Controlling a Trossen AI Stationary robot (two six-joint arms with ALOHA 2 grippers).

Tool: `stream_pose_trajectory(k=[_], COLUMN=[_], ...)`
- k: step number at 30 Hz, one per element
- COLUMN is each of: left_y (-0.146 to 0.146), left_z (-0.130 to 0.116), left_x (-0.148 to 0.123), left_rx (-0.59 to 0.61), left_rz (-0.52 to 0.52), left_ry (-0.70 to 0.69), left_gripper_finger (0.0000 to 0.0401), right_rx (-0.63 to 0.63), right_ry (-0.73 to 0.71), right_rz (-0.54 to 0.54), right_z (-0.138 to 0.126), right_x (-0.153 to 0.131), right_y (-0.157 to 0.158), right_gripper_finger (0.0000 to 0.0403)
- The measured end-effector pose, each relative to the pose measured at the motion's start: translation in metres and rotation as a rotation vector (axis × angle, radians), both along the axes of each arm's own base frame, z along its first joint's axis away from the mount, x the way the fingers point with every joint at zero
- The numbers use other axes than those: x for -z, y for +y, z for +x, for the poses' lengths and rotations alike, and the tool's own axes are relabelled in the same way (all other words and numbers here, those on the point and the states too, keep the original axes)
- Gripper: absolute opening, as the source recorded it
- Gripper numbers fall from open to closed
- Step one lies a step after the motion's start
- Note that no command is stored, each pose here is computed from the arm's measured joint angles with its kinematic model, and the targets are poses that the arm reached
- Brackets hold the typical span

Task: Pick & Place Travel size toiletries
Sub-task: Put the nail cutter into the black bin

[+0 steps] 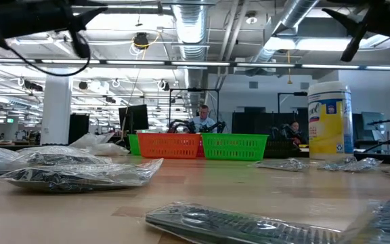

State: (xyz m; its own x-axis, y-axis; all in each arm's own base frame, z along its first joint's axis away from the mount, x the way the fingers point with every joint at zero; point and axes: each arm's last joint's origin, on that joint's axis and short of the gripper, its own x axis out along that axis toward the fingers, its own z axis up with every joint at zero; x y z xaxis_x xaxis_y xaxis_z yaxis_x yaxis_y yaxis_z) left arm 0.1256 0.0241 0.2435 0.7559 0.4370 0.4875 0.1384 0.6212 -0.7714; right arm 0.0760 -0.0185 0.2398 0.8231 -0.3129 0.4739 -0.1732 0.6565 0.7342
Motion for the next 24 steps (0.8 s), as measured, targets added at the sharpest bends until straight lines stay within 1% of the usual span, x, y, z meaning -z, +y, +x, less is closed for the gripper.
stream_pose_trajectory(k=[5,8,14,20,24], left_y=[-0.001,0.000,0.002,0.006,0.010], left_z=[0.020,0.031,0.049,0.062,0.068], left_x=[-0.013,-0.017,-0.022,-0.026,-0.031], left_rx=[0.087,0.103,0.101,0.174,0.189], left_rz=[0.045,0.053,0.066,0.088,0.103], left_ry=[0.046,0.072,0.120,0.138,0.141], left_gripper_finger=[0.0007,0.0007,0.0007,0.0007,0.0007], right_rx=[-0.011,-0.012,-0.045,-0.071,-0.081], right_ry=[-0.006,-0.006,-0.024,-0.036,-0.039], right_rz=[0.016,0.017,0.062,0.075,0.075], right_z=[0.000,0.000,0.000,0.000,0.000], right_x=[0.000,0.000,0.000,-0.001,-0.001], right_y=[0.000,0.000,0.000,0.002,0.002], right_gripper_finger=[0.0067,0.0067,0.0067,0.0067,0.0067])
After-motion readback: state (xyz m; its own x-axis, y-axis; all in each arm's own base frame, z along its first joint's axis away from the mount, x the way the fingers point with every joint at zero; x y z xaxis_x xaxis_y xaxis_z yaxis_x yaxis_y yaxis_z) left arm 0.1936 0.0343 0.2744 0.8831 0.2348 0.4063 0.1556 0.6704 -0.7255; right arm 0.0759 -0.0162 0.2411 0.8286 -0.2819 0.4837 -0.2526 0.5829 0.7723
